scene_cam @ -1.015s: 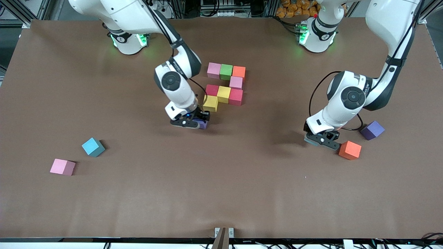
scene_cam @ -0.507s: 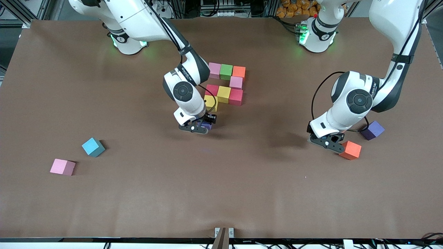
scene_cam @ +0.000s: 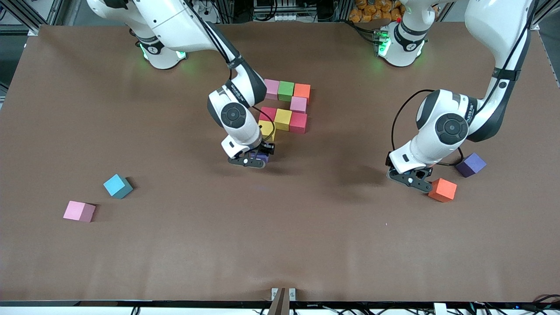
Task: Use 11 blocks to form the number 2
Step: 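Carry the purple cube to the figure with the right gripper, then lower and release the purple cube below the yellow cube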
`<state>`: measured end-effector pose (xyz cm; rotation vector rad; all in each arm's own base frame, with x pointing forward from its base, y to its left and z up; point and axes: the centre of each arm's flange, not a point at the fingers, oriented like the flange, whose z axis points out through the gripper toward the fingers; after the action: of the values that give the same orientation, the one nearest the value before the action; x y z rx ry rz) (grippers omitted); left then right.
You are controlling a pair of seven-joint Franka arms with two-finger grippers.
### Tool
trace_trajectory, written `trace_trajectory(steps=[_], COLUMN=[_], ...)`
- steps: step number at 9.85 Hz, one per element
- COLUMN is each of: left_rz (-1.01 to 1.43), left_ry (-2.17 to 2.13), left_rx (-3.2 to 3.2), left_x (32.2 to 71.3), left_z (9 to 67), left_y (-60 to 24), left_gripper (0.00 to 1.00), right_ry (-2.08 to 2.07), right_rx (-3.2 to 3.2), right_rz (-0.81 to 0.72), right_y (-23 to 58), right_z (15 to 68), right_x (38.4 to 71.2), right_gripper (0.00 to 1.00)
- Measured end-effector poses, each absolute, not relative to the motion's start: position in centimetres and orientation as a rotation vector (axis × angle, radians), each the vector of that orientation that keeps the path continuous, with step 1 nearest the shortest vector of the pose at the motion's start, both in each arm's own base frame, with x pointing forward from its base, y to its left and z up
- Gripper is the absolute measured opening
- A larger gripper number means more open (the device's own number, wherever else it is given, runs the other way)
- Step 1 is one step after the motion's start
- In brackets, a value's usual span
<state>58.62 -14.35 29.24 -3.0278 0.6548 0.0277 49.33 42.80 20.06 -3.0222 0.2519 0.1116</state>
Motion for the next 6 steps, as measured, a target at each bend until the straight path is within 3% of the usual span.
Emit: trace_trajectory(steps=[6], left_rz=[0.035], left_ry=[0.662], left_rx=[-3.026], left_x=[58.49], left_z=[29.21], left_y=[-14.66], left_gripper=[0.59], right_ry=[0.119], right_rx=[-3.04], right_rz=[0.141], right_y=[43.35], right_z=[20.02], right_x=[48.66], right_gripper=[0.58])
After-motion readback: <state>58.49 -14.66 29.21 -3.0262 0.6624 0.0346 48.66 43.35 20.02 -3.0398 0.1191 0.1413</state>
